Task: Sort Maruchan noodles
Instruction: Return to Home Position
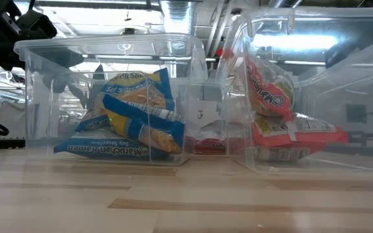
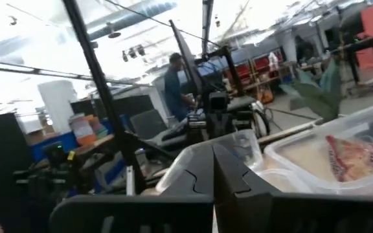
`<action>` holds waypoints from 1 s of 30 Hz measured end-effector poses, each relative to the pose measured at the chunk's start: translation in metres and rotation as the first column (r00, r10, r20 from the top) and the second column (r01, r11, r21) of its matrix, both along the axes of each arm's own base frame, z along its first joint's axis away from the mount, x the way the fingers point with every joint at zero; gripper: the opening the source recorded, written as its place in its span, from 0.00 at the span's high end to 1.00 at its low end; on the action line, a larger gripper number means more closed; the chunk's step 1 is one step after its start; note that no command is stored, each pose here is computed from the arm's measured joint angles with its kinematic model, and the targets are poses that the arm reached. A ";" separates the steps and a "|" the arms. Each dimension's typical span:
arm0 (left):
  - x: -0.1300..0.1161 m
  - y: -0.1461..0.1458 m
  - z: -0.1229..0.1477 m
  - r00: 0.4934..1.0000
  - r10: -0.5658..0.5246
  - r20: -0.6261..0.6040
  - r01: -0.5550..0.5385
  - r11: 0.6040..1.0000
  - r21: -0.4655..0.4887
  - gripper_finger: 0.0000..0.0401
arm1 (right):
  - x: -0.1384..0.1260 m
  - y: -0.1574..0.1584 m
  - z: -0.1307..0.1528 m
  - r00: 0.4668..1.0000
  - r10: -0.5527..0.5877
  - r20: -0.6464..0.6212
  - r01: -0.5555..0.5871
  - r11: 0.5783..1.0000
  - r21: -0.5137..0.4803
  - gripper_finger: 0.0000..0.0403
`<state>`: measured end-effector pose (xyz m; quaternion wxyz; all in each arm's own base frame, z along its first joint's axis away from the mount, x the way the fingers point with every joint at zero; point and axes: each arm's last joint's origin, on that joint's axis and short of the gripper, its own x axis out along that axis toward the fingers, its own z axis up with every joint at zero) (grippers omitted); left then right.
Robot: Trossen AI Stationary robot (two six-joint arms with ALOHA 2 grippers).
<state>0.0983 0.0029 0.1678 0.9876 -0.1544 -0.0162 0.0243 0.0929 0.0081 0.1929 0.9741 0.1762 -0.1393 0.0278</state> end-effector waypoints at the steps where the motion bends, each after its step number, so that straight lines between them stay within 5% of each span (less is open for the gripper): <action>1: 0.000 0.000 0.000 1.000 0.000 0.000 0.000 1.000 0.000 1.00 | 0.000 0.001 -0.001 1.000 0.002 -0.007 -0.002 1.000 -0.006 0.98; 8: 0.000 0.000 0.000 1.000 0.000 0.000 0.000 1.000 0.000 1.00 | 0.003 0.001 -0.021 0.973 -0.056 -0.222 0.052 0.998 -0.026 0.98; 30: 0.000 0.000 0.000 1.000 0.000 0.000 0.000 1.000 0.000 1.00 | 0.007 0.002 -0.027 0.956 -0.049 -0.288 0.029 0.997 -0.073 0.87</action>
